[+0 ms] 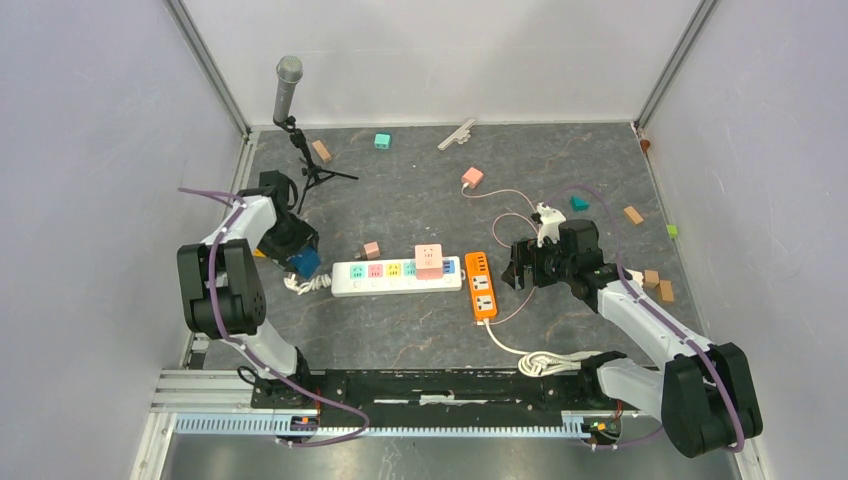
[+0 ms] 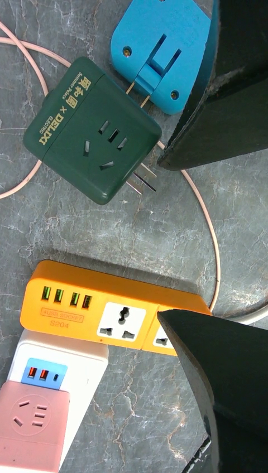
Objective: Insert the plug
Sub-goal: Pick up the plug from the center of the board.
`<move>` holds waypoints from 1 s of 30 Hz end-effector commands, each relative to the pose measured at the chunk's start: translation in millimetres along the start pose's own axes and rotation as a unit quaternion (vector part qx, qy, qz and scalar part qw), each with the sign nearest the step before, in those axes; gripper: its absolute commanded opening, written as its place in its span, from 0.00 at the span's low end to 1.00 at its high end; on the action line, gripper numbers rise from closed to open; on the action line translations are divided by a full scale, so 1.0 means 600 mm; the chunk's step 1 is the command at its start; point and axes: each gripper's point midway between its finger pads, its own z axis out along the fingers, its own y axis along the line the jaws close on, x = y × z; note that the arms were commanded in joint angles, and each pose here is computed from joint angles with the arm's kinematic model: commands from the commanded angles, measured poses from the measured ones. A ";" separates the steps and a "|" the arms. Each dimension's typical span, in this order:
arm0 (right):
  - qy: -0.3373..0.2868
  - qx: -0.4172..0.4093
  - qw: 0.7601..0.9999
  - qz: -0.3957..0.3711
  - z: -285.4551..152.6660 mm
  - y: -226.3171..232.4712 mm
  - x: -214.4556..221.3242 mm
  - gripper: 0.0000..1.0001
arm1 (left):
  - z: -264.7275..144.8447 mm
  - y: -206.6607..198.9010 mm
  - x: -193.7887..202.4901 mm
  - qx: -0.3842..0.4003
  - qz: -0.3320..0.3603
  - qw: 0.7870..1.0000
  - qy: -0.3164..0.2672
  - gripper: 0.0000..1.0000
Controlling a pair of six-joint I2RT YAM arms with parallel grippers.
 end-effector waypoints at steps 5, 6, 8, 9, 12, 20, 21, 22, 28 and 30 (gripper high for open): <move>-0.031 -0.014 0.999 -0.015 -0.008 0.013 -0.040 0.98 | -0.059 -0.023 -0.016 0.069 0.006 0.997 -0.037 0.43; -0.032 -0.017 0.999 -0.015 -0.009 0.014 -0.042 0.98 | -0.072 -0.028 -0.016 0.084 0.012 0.996 -0.041 0.41; -0.034 -0.021 0.999 -0.015 -0.010 0.018 -0.046 0.98 | -0.095 -0.038 -0.011 0.116 0.023 0.992 -0.043 0.38; -0.036 -0.024 0.999 -0.015 -0.011 0.020 -0.049 0.98 | -0.109 -0.047 -0.004 0.143 0.031 0.989 -0.039 0.37; -0.042 -0.035 0.998 -0.018 -0.013 0.028 -0.056 1.00 | -0.145 -0.072 0.015 0.211 0.057 0.975 -0.035 0.33; -0.065 -0.088 0.994 -0.032 -0.026 0.064 -0.085 0.98 | -0.265 -0.164 0.106 0.439 0.139 0.888 -0.007 0.29; -0.067 -0.099 0.992 -0.033 -0.029 0.071 -0.089 0.98 | -0.282 -0.177 0.129 0.458 0.162 0.874 -0.002 0.29; -0.071 -0.107 0.991 -0.034 -0.031 0.077 -0.094 0.98 | -0.298 -0.187 0.144 0.476 0.177 0.862 -0.002 0.27; -0.085 -0.169 0.981 -0.045 -0.047 0.116 -0.113 0.98 | -0.391 -0.234 0.220 0.574 0.258 0.777 -0.011 0.15; -0.088 -0.191 0.977 -0.046 -0.053 0.130 -0.118 0.98 | -0.417 -0.239 0.241 0.603 0.280 0.747 -0.019 0.11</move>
